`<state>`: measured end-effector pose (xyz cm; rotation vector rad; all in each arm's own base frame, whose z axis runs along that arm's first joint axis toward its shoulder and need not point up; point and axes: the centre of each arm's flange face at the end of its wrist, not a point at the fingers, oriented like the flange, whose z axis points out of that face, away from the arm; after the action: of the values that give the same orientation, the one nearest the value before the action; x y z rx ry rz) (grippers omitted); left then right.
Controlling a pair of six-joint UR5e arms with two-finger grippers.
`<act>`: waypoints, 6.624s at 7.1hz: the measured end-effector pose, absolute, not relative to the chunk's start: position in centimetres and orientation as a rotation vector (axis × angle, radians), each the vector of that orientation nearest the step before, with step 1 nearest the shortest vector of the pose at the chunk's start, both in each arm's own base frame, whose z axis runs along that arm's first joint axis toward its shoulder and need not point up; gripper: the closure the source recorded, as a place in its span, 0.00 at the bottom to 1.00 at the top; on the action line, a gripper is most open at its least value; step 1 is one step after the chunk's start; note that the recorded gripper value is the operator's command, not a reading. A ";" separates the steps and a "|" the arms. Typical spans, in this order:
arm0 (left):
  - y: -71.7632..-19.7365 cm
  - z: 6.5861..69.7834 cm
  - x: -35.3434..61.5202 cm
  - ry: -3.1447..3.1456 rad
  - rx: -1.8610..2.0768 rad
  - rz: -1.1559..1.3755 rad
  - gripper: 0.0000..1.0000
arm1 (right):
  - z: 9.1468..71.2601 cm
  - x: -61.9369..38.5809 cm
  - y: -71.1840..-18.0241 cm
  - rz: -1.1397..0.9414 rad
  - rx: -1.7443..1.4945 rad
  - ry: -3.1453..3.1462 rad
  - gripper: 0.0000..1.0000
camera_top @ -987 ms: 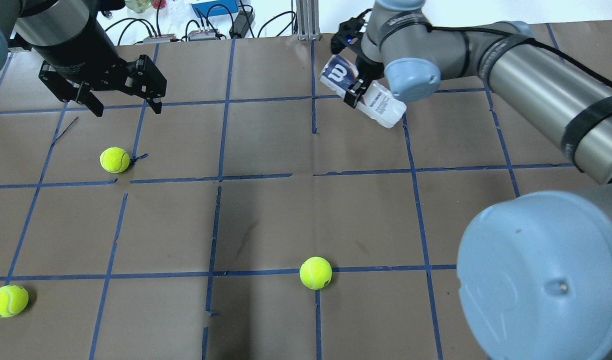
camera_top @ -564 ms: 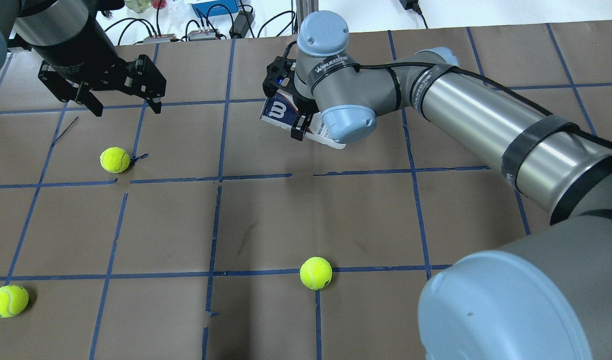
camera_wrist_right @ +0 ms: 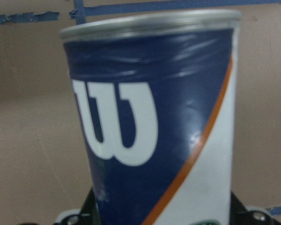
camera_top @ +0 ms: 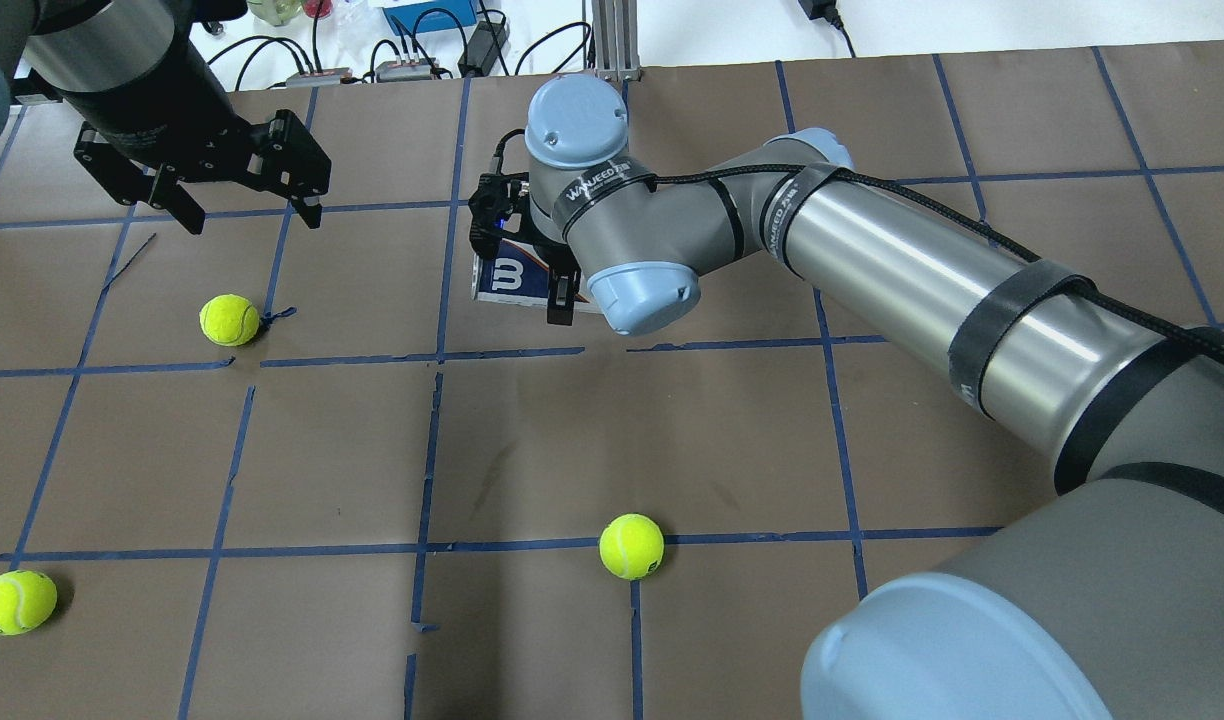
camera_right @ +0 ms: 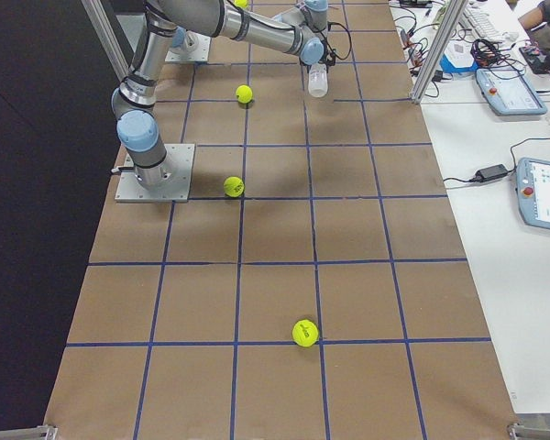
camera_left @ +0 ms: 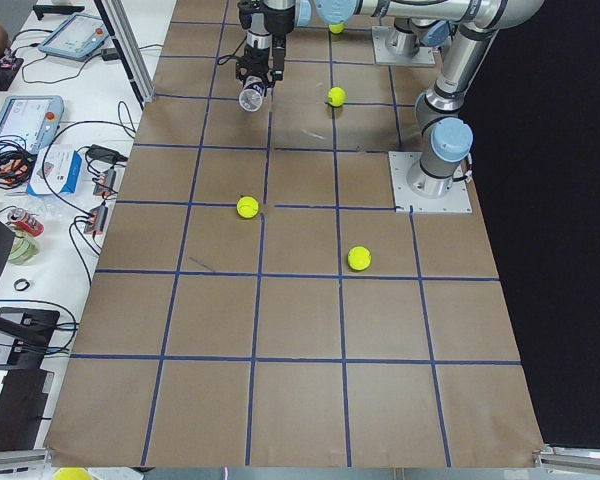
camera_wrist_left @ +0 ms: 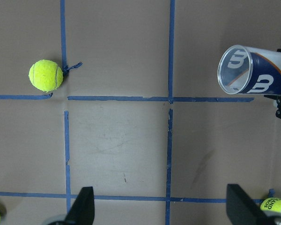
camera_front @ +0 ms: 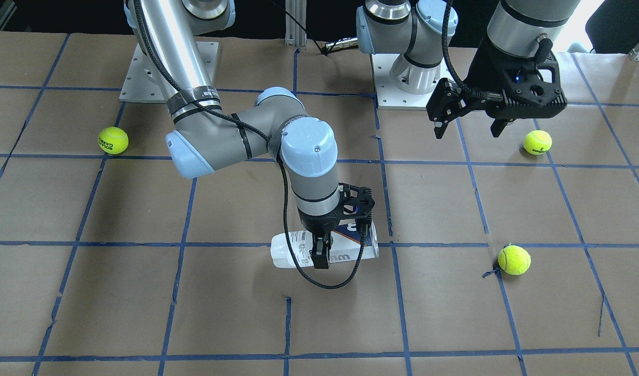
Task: Lift up tennis ball bucket
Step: 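Lift the can with the right gripper and carry it toward the table center, then lay the can on its side and open the right gripper, then grasp the lying can's end with the left gripper while the right arm withdraws, then lift the can with the left gripper and tilt it upright, then set the can upright on the table and open the left gripper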
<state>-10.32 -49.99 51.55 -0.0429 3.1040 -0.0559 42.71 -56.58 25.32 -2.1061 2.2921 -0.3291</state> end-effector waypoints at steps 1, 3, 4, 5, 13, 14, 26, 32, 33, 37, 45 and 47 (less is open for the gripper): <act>-50.0 51.6 -10.3 3.104 -0.044 -0.056 0.00 | 25.4 43.8 -55.7 -0.330 -2.113 2.283 0.00; -50.0 51.6 -10.3 3.105 -0.045 -0.060 0.00 | 25.4 45.0 -54.8 -0.329 -2.112 2.294 0.00; -50.0 51.6 -10.3 3.106 -0.046 -0.060 0.00 | 25.3 45.2 -54.7 -0.327 -2.114 2.297 0.00; -50.1 51.7 -10.3 3.111 -0.052 -0.064 0.00 | 25.8 45.1 -54.8 -0.335 -2.115 2.299 0.00; -60.2 37.9 -1.2 3.458 -0.313 0.360 0.00 | 48.9 16.9 -55.4 -0.144 -1.217 2.885 0.00; -62.4 33.9 -1.0 3.501 -0.234 0.357 0.00 | 51.0 15.8 -53.7 -0.081 -1.042 2.976 0.00; -60.0 17.4 -7.0 4.012 0.086 0.221 1.00 | 52.6 10.9 -49.0 0.105 0.091 3.089 0.00; -59.1 36.0 -15.2 3.935 -0.201 0.024 1.00 | 52.0 10.7 -48.7 0.123 0.116 3.132 0.00; -60.3 39.5 -15.5 3.813 -0.212 -0.070 1.00 | 52.0 10.9 -48.7 0.124 0.129 3.137 0.00; -64.8 42.2 -21.4 3.344 0.057 -0.270 1.00 | 51.9 11.0 -48.7 0.127 0.140 3.141 0.00; -67.3 35.1 -29.4 2.967 0.681 -0.001 0.29 | 51.7 11.0 -48.6 0.137 0.136 3.142 0.00; -67.3 34.7 -29.5 2.972 0.656 0.018 0.00 | 51.7 11.1 -48.8 0.131 0.133 3.139 0.00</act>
<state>-29.46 -67.27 34.71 0.6559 2.9720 0.0176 11.13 -48.80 51.71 0.1333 3.1387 0.1310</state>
